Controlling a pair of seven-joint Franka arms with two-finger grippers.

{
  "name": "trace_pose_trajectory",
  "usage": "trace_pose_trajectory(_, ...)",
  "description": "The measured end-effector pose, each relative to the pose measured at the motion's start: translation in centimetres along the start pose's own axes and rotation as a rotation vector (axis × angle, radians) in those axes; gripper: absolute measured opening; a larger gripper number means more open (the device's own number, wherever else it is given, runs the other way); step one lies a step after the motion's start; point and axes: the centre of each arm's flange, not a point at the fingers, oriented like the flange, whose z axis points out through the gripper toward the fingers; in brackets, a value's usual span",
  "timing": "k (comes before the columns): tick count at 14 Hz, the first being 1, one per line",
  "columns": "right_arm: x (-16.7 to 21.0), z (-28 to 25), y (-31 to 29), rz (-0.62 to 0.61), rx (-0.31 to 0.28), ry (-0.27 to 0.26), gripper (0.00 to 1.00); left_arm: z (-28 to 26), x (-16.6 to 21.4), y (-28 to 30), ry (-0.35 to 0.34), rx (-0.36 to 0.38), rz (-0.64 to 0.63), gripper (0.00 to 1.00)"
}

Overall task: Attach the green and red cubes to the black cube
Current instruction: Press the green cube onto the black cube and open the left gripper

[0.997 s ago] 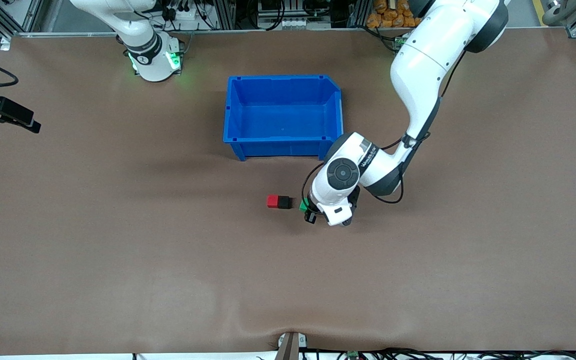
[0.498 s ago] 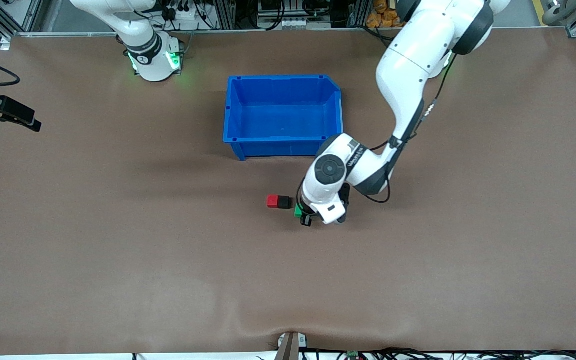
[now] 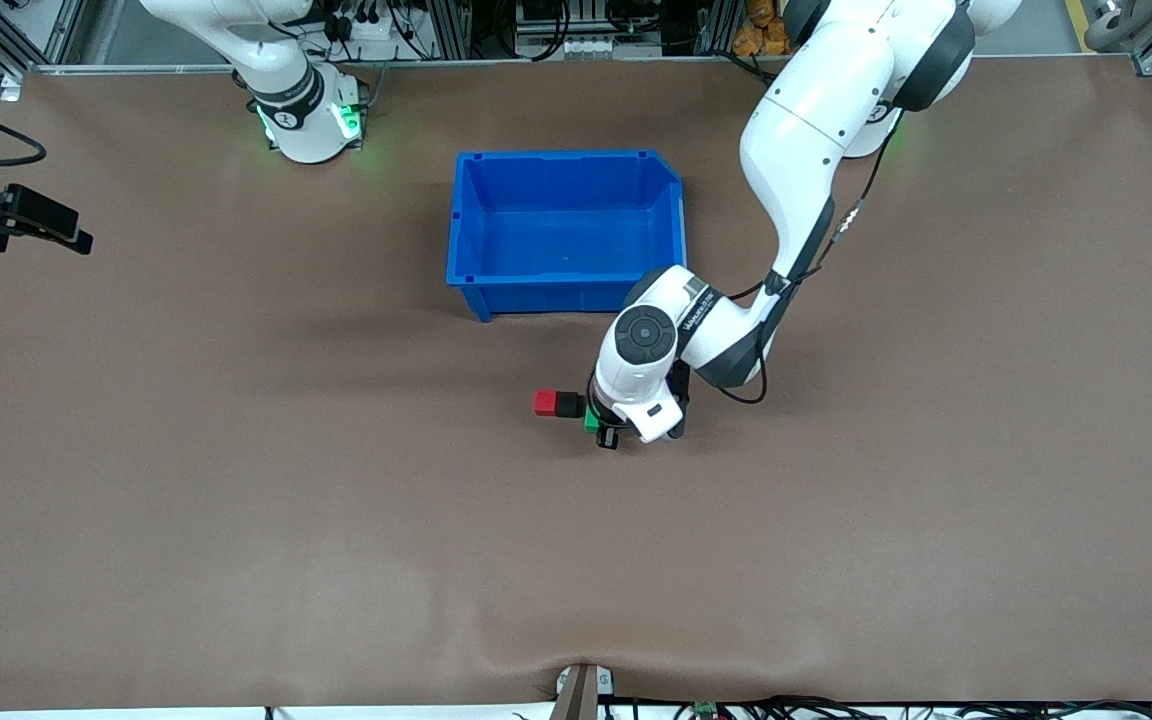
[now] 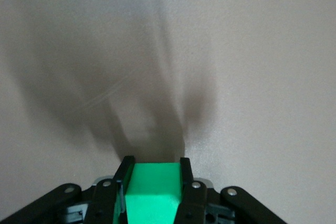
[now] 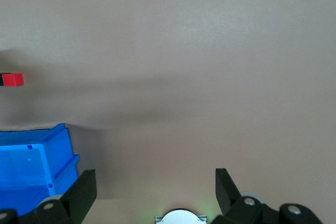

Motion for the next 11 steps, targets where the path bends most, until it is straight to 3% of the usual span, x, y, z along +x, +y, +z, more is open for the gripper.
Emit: trace_pose_trajectory(11, 0.0, 0.0, -0.3, -0.005, 0.002, -0.002, 1.0, 0.6, -1.3, -1.1, -0.017, 0.036, -0.045, 0.4)
